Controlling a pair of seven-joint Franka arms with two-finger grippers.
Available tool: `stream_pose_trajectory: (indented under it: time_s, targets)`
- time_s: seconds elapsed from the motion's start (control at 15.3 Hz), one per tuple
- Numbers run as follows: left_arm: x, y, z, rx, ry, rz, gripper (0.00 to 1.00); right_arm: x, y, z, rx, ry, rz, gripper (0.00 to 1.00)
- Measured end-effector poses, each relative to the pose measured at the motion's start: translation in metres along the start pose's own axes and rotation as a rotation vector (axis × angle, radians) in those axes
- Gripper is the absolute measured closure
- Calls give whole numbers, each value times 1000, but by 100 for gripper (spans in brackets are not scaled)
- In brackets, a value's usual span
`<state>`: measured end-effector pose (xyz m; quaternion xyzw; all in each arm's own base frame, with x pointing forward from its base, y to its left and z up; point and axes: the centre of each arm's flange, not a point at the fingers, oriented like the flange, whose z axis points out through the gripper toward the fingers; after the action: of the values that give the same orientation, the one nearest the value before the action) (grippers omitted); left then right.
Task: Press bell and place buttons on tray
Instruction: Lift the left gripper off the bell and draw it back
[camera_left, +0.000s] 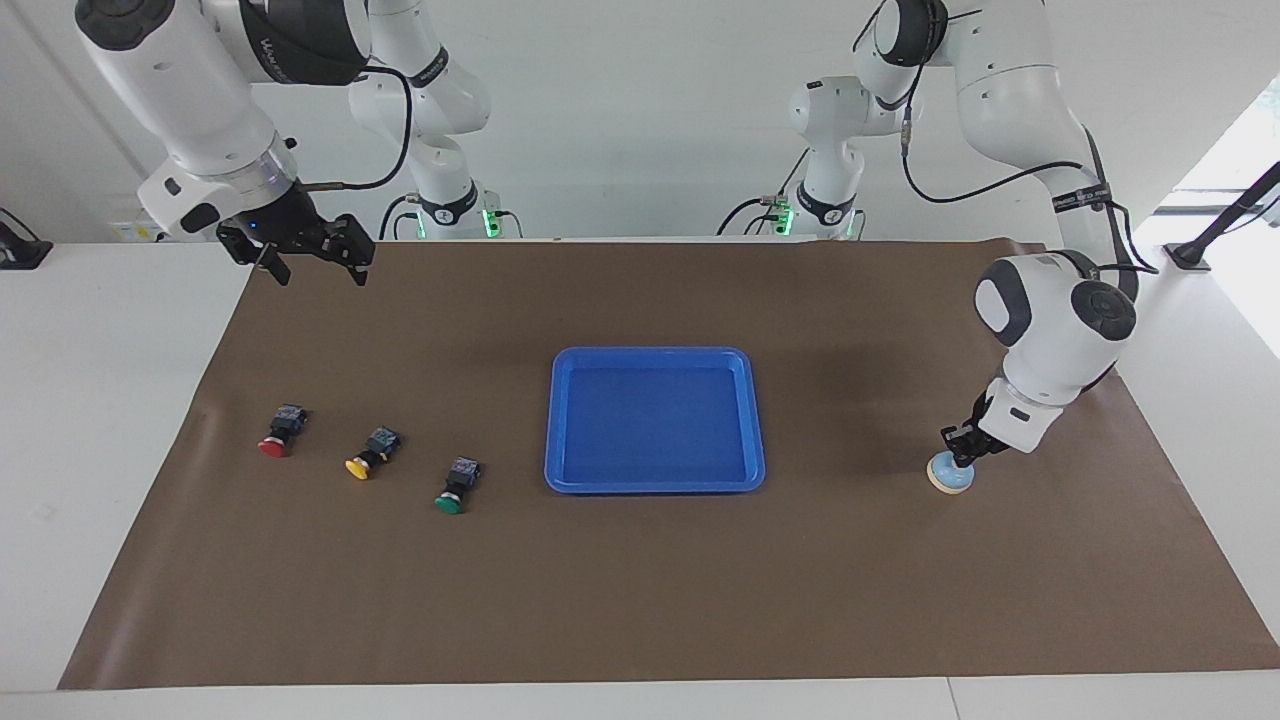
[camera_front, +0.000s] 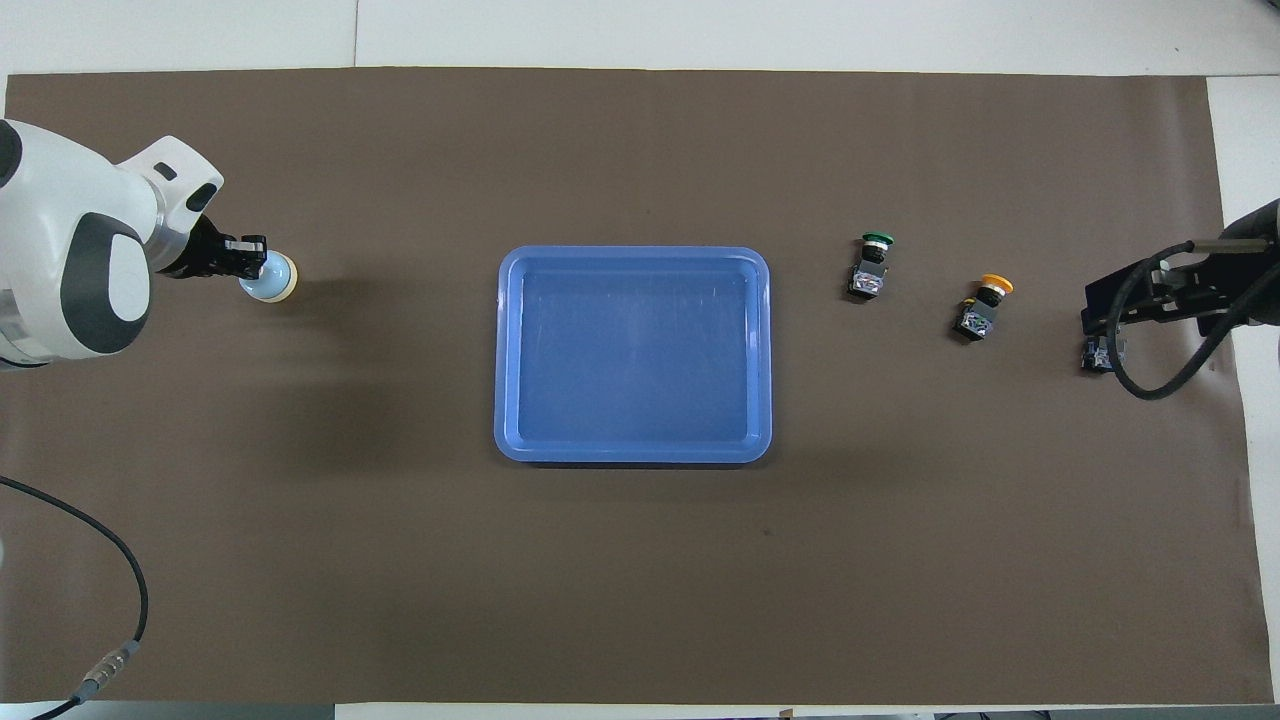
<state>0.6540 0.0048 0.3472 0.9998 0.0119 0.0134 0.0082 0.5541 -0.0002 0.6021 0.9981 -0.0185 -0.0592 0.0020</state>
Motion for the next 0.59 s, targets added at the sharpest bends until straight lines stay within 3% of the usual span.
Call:
stream_pose_trajectory:
  time_s: [0.07, 0.2, 0.59]
  targets:
    - [0, 0, -12, 0, -2, 0, 86, 0, 0, 0, 0, 0, 0, 0]
    - [-6, 0, -51, -1, -3, 0, 60, 0, 0, 0, 0, 0, 0, 0]
    - [-52, -3, -170, -5, -5, -6, 0, 0, 0, 0, 0, 0, 0, 0]
